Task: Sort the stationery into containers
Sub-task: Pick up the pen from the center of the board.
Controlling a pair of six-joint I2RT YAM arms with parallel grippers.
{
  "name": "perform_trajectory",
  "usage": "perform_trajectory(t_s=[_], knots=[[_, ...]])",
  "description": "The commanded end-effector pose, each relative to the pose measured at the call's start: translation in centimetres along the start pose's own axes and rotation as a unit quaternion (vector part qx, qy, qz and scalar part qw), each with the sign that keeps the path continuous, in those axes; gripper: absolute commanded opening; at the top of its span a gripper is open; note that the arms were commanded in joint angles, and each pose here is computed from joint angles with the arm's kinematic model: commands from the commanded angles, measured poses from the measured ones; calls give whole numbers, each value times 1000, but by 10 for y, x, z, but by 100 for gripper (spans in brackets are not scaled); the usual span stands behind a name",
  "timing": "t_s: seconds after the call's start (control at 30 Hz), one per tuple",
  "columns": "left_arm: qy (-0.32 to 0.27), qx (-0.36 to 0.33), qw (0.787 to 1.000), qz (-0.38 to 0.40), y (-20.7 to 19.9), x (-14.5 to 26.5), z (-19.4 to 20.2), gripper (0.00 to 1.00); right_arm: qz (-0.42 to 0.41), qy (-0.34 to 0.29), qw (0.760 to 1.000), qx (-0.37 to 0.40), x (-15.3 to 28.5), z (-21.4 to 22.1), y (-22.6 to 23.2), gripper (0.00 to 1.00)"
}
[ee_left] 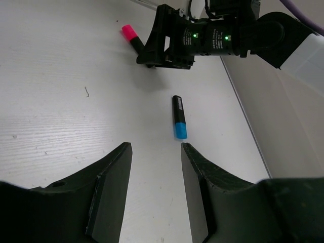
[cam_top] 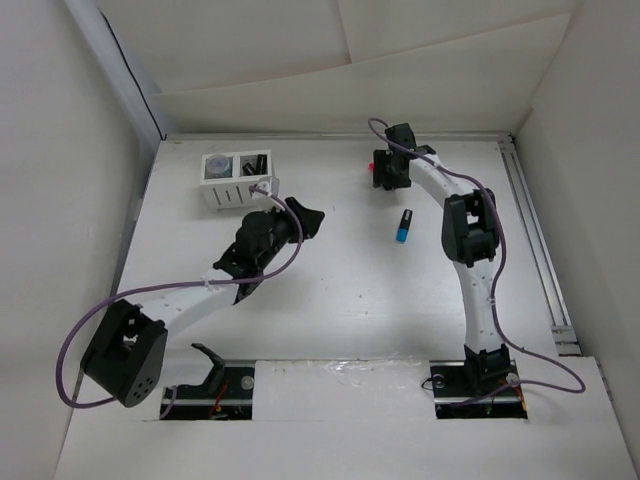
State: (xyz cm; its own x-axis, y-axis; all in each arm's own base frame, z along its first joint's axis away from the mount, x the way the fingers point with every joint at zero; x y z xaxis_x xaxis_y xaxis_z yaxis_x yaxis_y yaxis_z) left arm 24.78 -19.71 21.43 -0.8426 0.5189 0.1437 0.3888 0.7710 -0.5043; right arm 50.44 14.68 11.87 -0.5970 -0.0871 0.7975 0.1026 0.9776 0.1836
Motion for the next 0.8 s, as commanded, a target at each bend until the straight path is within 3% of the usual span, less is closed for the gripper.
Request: perform_trajectory(t_s=[0.0, 0.23, 0.33, 0.47, 0.57, 0.7, 0.77], knots=[[-40, -3, 999, 31, -9, 9, -15, 40, 0, -4, 1000, 14, 2, -3, 11, 64], [-53, -6, 998, 26, -10, 15, -20, 40, 12, 11, 999, 30, -12, 12, 23, 41], [-49, -6, 998, 24, -8, 16, -17, 40, 25, 4, 999, 39, -13, 18, 30, 41], [-45, -7, 999, 22, -6, 16, -14, 40, 38, -17, 999, 31, -14, 18, 33, 58], [-45, -7, 999, 22, -6, 16, -14, 40, 45, -30, 998, 25, -12, 15, 32, 58], [-42, -7, 999, 15, -4, 14, -11, 40, 50, -39, 998, 13, -17, 15, 33, 31], [-34, -7, 999, 10, -2, 13, -8, 40, 58, -50, 997, 6, -17, 12, 32, 25]])
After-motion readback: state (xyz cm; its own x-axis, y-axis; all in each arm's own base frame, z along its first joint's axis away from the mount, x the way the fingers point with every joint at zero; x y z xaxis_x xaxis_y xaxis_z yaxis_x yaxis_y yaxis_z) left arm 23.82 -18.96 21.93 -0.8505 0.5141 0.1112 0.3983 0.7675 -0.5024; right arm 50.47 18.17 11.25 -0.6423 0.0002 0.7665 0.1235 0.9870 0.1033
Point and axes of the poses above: each gripper's point midway between its finger pads, its own x axis back along the fingers, its own y axis along the line the jaws close on, z = x × y, the point moved 10 cm from there along x, back along the fingers, and after that the axes turned 9 degrees about -x, right-handed, at the moved point
